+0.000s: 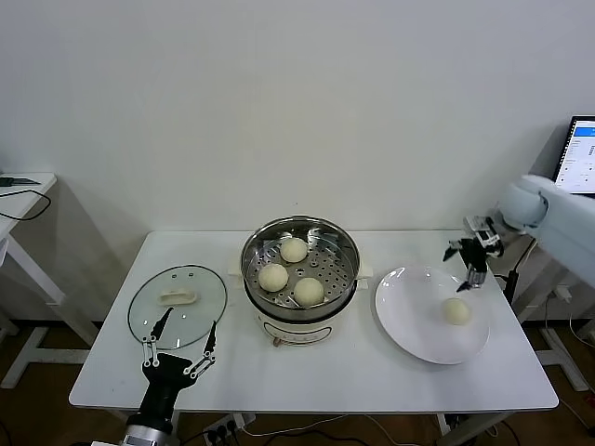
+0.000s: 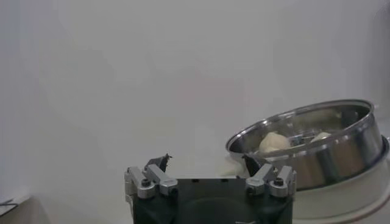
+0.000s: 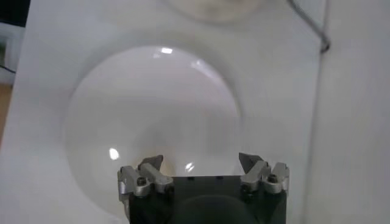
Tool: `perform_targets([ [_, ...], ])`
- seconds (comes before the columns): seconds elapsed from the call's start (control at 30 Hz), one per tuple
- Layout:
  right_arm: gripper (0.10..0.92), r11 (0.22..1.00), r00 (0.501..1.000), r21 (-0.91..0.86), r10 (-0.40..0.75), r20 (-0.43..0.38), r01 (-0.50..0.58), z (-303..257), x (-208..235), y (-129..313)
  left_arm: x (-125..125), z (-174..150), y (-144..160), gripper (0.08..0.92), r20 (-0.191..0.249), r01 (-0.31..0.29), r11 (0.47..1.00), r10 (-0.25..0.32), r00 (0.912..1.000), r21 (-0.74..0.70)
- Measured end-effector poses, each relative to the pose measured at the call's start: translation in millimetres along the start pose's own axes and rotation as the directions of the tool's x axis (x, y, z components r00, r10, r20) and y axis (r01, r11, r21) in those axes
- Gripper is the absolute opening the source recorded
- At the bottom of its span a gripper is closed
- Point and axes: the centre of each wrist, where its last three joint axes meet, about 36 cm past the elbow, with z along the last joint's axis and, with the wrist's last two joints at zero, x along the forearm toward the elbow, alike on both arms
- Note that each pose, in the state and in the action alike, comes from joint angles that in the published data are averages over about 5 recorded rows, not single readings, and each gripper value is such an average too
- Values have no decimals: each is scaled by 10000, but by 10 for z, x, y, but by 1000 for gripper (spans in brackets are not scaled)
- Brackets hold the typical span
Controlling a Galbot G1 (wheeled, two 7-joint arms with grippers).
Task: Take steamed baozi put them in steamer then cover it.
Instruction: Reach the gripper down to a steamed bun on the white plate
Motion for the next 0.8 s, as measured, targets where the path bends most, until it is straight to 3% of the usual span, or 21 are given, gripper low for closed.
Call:
perform_targets([
  [0.37, 823, 9938, 9987, -1007, -483, -183, 462, 197, -511, 148, 6, 28, -41, 823, -85, -22, 10000, 23, 10000, 94],
  [0.8, 798, 9900, 9971, -1316, -569, -500, 499, 163, -795, 103, 25, 52, -66, 823, -119, -28, 9999, 30, 9999, 154],
])
